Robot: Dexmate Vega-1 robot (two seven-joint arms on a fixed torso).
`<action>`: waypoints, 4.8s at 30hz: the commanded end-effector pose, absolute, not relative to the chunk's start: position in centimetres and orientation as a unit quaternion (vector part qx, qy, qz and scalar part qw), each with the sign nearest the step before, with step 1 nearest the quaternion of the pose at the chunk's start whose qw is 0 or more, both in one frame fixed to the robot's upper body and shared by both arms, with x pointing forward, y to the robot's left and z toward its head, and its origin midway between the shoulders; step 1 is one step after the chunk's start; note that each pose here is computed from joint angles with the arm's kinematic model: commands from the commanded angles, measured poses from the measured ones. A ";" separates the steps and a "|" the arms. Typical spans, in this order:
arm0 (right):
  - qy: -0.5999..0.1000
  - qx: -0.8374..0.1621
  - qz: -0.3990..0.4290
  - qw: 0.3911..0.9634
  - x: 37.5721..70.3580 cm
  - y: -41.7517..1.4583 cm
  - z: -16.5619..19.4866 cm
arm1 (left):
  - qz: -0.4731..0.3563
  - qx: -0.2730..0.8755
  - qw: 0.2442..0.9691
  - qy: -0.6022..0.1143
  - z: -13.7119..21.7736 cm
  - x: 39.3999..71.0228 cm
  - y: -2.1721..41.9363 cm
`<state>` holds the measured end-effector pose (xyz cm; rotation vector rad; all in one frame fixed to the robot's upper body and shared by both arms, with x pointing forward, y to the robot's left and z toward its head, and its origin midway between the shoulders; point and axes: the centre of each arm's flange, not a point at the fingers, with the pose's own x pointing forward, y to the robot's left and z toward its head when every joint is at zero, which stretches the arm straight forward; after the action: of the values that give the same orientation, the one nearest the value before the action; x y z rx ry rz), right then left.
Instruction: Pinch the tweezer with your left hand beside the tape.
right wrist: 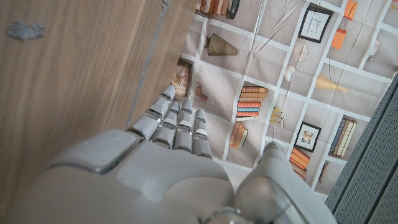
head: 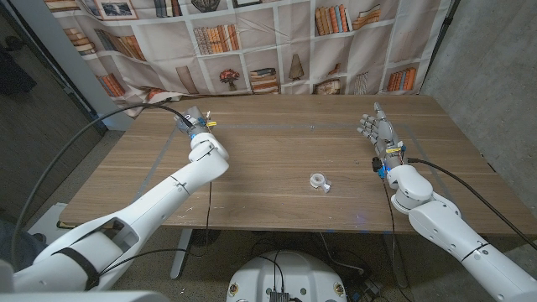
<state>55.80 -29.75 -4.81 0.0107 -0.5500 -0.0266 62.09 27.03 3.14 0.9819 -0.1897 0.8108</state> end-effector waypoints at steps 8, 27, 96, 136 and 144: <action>-0.267 0.005 -0.013 0.964 56.1 -29.7 -4.9 | 0.379 0.475 0.791 -0.073 2.8 62.8 26.8; -0.259 0.004 -0.010 0.966 56.3 -29.7 -5.0 | 0.362 0.494 0.789 -0.045 1.2 64.0 26.3; -0.244 0.005 -0.001 0.970 57.2 -28.9 -5.5 | 0.334 0.564 0.755 0.005 -0.9 66.2 25.0; -0.267 0.014 0.015 0.963 57.6 -28.3 -5.6 | 0.353 0.450 0.805 -0.160 4.9 58.9 25.9; -0.274 0.018 0.014 0.961 57.5 -28.3 -5.8 | 0.218 0.313 0.889 -0.253 5.3 58.5 27.8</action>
<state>57.55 -28.48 -5.52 0.0269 -0.5383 0.0223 60.12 26.26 3.92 0.9779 -0.2865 0.7202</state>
